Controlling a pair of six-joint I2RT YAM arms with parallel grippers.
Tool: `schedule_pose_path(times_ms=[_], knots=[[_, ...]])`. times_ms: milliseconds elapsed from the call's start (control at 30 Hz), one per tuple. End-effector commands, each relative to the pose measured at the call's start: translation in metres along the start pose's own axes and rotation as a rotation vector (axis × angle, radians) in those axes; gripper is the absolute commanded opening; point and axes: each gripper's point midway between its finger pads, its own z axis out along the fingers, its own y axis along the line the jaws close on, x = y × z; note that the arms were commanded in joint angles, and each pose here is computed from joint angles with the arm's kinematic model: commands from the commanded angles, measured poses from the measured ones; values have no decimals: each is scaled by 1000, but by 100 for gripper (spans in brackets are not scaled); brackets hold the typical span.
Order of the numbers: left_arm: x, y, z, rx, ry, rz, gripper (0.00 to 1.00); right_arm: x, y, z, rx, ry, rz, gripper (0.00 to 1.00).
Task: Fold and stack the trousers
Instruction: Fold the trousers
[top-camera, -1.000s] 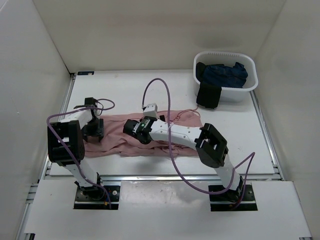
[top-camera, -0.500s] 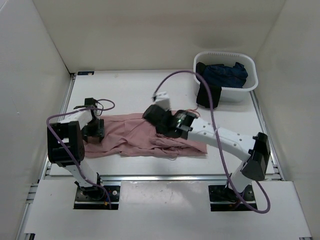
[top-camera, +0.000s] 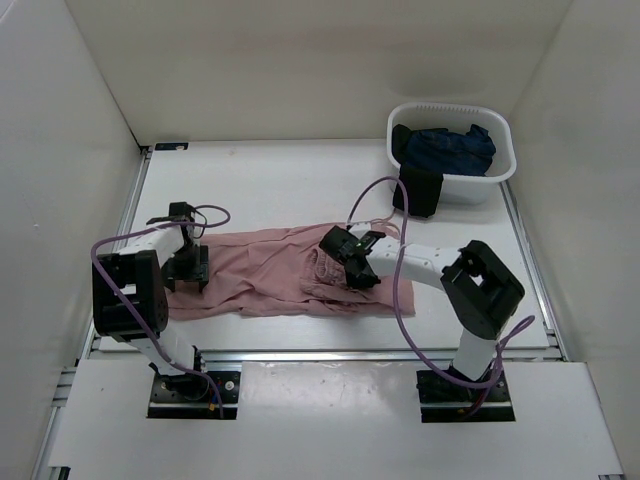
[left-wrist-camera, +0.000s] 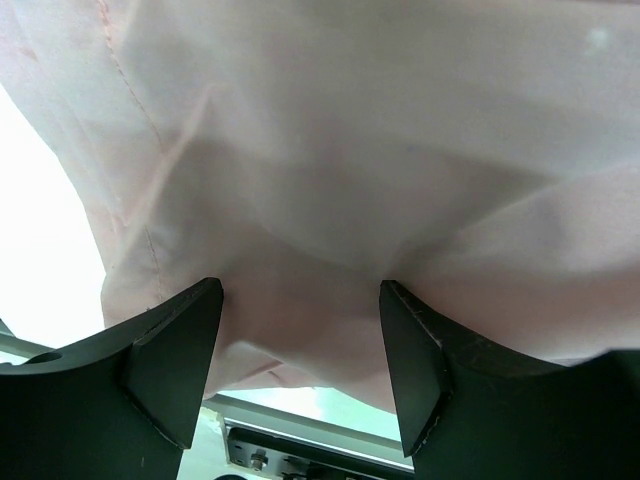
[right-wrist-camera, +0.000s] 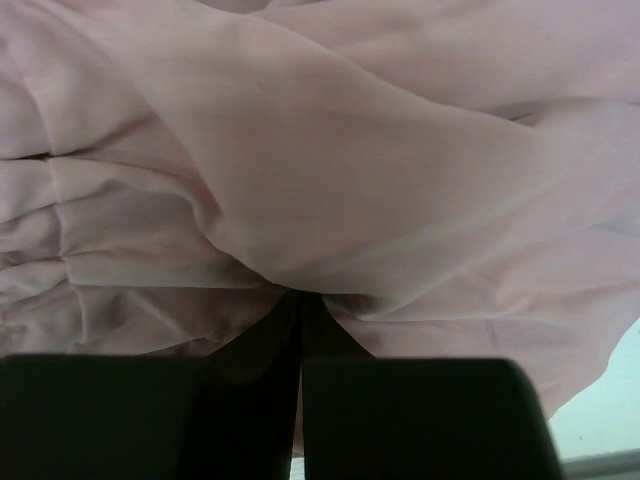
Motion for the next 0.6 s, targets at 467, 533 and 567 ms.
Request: schedule_pose_path(times_ms=[467, 533, 567], knots=[[-3, -4, -14, 32, -40, -10, 76, -28, -99, -53, -122, -88, 397, 99], [-3, -4, -14, 32, -40, -10, 76, -25, -99, -43, -190, -63, 417, 99], [-3, -4, -14, 32, -40, -10, 76, -13, -95, -33, -234, -25, 412, 99]])
